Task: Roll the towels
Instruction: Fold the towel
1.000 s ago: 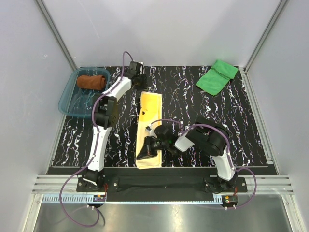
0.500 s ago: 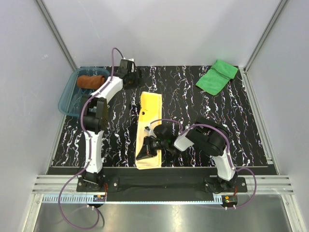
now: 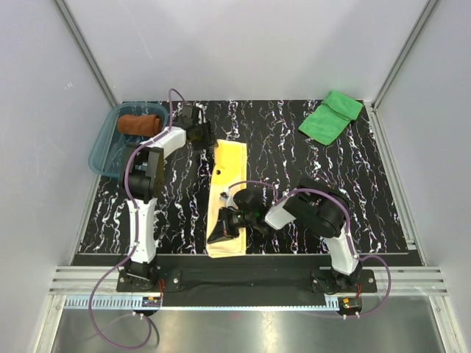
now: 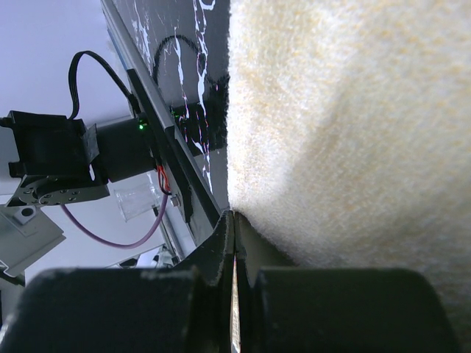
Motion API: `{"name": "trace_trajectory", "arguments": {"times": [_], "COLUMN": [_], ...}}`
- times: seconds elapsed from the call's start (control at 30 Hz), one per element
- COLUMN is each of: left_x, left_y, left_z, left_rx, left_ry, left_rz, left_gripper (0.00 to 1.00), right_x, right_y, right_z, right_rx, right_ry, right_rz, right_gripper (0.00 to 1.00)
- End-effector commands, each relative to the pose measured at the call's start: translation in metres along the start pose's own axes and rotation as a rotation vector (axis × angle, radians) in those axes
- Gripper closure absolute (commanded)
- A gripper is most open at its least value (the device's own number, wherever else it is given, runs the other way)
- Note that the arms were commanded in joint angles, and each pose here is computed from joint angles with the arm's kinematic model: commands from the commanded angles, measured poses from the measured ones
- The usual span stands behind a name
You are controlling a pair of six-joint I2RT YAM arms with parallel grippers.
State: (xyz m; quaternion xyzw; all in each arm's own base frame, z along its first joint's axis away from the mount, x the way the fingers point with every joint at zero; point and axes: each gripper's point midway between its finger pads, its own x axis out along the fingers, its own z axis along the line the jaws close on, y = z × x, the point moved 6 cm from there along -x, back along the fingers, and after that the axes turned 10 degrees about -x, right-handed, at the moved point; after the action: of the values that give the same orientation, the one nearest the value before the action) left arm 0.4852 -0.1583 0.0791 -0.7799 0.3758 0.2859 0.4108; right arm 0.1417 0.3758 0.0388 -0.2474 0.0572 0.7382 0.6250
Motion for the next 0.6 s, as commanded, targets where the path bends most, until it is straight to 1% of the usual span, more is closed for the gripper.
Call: {"name": "trace_trajectory", "arguments": {"times": [0.0,0.03,0.1,0.13,0.17,0.2,0.23,0.3,0.33,0.37,0.4,0.57], "left_x": [0.002,0.003,0.008,0.009,0.010,0.015,0.017,0.023,0.024,0.025,0.025,0.024], "left_y": [-0.011,-0.011,-0.011,-0.011,-0.011,-0.011,-0.011,-0.010,-0.011,-0.013,-0.014,-0.028], "left_z": [-0.008,-0.007,-0.005,-0.005,-0.005,-0.005,-0.005,-0.005,-0.005,-0.006,-0.006,-0.011], "left_rx": [0.004,0.004,0.010,0.010,0.011,0.012,0.013,0.003,-0.002,-0.008,-0.011,0.015], "left_ry": [0.067,0.068,0.079,0.078,0.085,0.093,0.099,0.130,0.142,0.160,0.162,0.161], "left_rz": [-0.027,-0.025,-0.015,-0.011,-0.005,0.000,0.005,0.023,0.024,0.019,0.017,-0.020], "left_gripper": [0.53,0.58,0.64,0.69,0.73,0.74,0.81,0.84,0.89,0.96,1.00,1.00], "right_x": [0.002,0.003,0.003,0.003,0.003,0.004,0.004,0.004,0.005,0.004,0.005,0.004], "right_y": [0.021,0.022,0.022,0.022,0.022,0.023,0.023,0.024,0.025,0.025,0.027,0.033], "right_z": [-0.029,-0.030,-0.030,-0.031,-0.031,-0.032,-0.033,-0.035,-0.035,-0.036,-0.037,-0.046], "right_rx": [0.034,0.036,0.037,0.039,0.039,0.040,0.042,0.046,0.045,0.048,0.049,0.070], "right_ry": [0.136,0.137,0.138,0.140,0.138,0.140,0.141,0.143,0.142,0.144,0.146,0.158], "right_rz": [0.062,0.062,0.063,0.064,0.067,0.070,0.069,0.076,0.077,0.079,0.082,0.088], "right_gripper": [1.00,1.00,1.00,1.00,1.00,1.00,1.00,1.00,1.00,1.00,1.00,1.00]}}
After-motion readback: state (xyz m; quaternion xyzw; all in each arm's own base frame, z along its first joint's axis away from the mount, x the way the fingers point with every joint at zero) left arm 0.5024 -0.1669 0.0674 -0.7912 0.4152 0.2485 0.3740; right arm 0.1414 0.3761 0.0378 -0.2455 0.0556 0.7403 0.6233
